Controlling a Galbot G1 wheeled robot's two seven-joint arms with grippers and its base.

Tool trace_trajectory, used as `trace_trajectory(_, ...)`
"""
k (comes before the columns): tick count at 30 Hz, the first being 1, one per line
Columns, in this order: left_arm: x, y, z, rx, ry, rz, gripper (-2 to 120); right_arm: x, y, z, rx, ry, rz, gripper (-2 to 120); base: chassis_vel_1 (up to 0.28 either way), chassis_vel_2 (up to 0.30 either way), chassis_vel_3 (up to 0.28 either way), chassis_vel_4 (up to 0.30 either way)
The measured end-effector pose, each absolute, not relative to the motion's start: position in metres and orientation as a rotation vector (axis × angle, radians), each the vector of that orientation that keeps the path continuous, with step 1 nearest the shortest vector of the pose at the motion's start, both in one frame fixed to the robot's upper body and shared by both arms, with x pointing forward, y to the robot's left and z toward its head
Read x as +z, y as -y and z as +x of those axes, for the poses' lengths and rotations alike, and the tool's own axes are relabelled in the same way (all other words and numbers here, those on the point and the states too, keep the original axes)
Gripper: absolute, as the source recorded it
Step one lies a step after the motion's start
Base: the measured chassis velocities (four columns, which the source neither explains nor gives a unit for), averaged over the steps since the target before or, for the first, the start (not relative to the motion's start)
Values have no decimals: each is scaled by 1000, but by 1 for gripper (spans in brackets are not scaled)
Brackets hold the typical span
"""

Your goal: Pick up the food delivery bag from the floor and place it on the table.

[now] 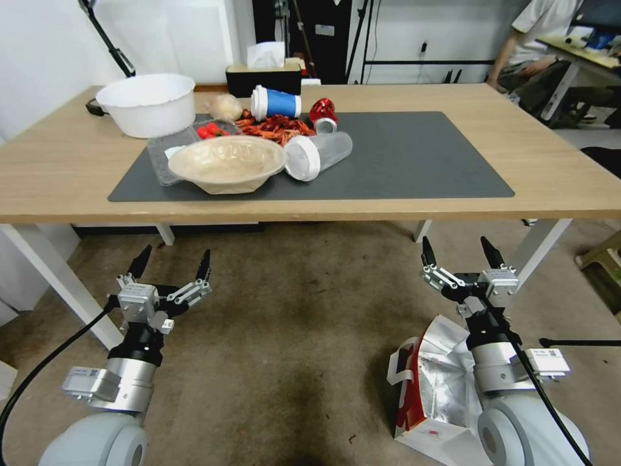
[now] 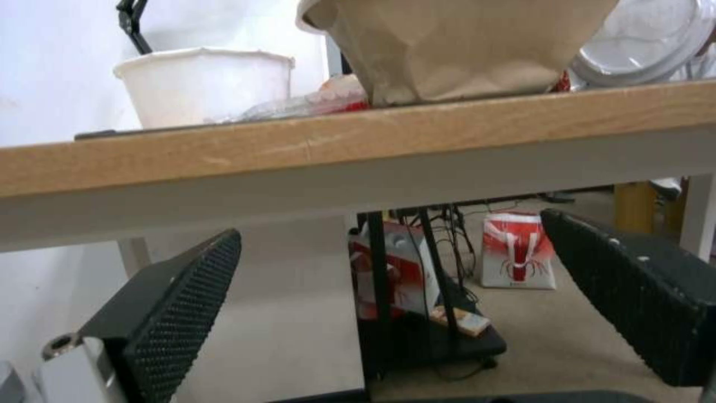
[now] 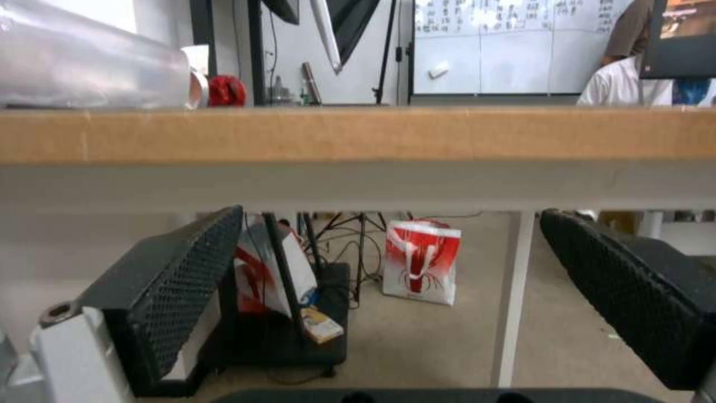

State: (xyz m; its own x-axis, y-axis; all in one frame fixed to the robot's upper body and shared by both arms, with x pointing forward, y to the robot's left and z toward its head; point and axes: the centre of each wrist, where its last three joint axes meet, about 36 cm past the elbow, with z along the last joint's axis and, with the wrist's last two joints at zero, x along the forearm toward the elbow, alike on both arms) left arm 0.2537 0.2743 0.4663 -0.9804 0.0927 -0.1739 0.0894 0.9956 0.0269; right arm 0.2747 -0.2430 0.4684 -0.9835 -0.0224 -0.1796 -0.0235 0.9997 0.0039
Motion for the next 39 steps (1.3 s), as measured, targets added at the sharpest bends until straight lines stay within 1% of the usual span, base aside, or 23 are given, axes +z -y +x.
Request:
trace_trajectory(18,464,-273,255,15,-2972,142,100,461,245,274,-8,-2973,-36,100,0,0,0,0)
trace_trajectory(39,468,-271,251,26,-2967,149,100,468,246,271,-9,-2957,-34,100,0,0,0,0)
